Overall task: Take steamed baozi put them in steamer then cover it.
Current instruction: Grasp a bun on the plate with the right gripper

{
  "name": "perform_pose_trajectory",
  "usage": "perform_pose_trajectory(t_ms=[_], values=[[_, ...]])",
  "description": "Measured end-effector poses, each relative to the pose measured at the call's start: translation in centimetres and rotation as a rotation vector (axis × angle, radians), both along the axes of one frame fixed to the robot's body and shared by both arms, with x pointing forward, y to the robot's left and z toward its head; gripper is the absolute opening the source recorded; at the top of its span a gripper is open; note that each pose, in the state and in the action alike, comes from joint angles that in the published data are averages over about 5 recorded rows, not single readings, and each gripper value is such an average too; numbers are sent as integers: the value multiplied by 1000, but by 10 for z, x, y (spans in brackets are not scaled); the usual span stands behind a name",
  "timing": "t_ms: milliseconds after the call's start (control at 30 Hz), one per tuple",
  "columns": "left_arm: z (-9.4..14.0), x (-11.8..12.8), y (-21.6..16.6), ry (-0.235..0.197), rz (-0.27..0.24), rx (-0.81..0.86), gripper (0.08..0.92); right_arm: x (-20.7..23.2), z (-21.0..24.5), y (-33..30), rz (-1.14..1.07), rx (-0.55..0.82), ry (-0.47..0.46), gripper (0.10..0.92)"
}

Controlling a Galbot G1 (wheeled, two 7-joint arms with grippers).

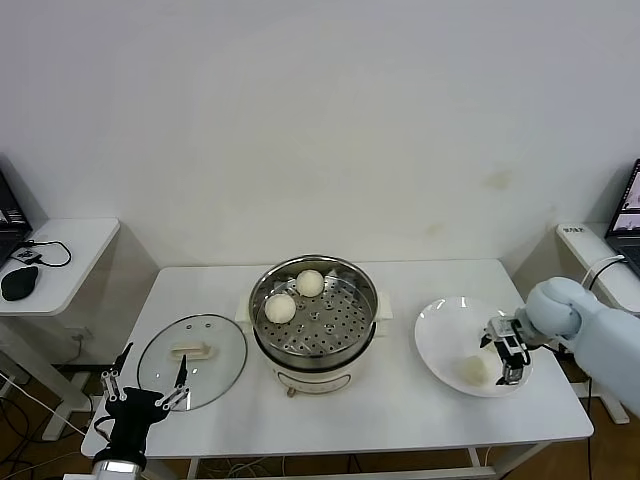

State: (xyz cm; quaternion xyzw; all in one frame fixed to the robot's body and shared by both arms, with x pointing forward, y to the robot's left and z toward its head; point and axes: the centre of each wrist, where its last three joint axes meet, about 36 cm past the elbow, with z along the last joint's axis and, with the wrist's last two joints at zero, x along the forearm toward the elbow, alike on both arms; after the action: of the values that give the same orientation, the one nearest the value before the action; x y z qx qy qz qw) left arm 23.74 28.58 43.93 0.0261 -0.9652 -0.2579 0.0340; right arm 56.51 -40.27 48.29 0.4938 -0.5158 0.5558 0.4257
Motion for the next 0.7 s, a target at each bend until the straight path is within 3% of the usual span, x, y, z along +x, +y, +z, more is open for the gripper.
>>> perform_pose_trajectory(t_ms=[367, 700], values=[[-1, 2, 2, -1, 1, 6, 823, 7, -24, 6, -16, 14, 3, 799], [-2, 3, 4, -1, 6, 6, 823, 13, -32, 10, -28, 22, 12, 675]])
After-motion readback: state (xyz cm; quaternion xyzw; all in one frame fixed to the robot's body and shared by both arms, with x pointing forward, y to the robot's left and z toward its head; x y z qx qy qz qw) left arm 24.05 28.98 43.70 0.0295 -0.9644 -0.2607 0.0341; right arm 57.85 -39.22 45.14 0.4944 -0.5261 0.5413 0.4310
